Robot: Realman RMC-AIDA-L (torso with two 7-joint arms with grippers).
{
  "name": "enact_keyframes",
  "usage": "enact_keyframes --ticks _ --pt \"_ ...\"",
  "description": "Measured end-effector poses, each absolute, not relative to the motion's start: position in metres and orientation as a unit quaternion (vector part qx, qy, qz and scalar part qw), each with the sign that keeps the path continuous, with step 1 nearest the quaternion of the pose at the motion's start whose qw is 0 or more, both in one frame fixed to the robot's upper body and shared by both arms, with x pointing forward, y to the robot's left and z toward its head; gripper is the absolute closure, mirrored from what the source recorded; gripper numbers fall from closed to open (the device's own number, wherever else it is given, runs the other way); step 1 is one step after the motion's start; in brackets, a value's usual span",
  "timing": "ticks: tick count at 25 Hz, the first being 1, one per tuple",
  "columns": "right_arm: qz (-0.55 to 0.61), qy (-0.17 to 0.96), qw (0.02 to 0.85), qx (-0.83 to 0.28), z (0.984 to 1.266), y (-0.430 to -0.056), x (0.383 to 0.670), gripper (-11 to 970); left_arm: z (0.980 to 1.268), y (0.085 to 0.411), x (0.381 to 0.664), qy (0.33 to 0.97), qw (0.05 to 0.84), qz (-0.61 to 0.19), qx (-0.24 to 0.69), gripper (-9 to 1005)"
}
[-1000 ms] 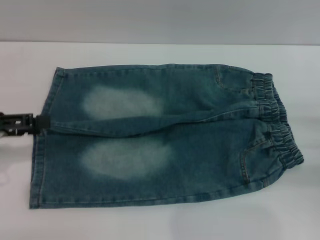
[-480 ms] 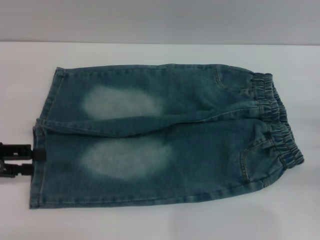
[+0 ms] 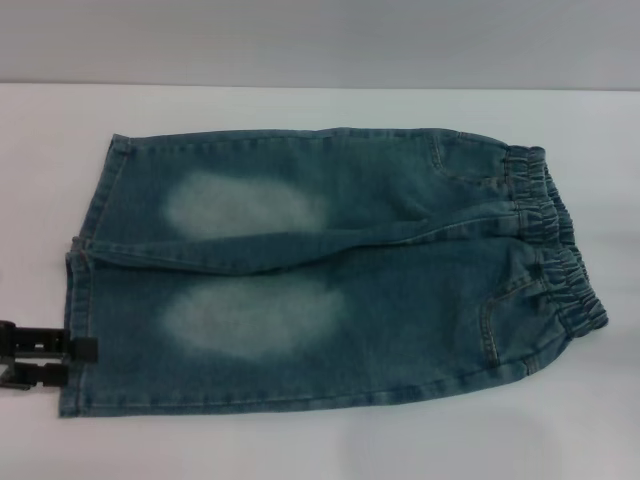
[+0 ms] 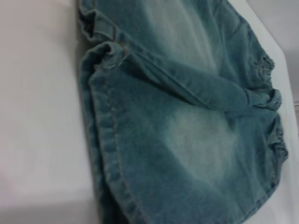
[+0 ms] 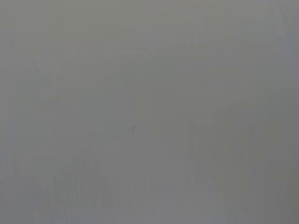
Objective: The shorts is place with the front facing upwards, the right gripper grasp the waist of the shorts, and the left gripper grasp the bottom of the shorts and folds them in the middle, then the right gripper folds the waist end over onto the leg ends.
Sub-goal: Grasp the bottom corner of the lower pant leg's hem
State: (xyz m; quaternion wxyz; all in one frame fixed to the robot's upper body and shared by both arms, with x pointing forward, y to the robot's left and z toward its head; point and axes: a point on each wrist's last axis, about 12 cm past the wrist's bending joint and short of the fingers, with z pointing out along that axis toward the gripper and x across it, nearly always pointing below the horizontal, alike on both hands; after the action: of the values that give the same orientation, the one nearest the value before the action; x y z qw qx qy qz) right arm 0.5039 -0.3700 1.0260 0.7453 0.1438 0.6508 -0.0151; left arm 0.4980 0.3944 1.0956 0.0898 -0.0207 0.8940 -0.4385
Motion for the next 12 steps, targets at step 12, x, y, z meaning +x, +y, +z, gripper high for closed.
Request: enact_keyframes --ticks 12 --pt "-0.014 0.651 0.746 0.140 1.027 -0.370 0.505 326 1.090 0.406 0.490 0.905 0.090 -0.415 -0.032 157"
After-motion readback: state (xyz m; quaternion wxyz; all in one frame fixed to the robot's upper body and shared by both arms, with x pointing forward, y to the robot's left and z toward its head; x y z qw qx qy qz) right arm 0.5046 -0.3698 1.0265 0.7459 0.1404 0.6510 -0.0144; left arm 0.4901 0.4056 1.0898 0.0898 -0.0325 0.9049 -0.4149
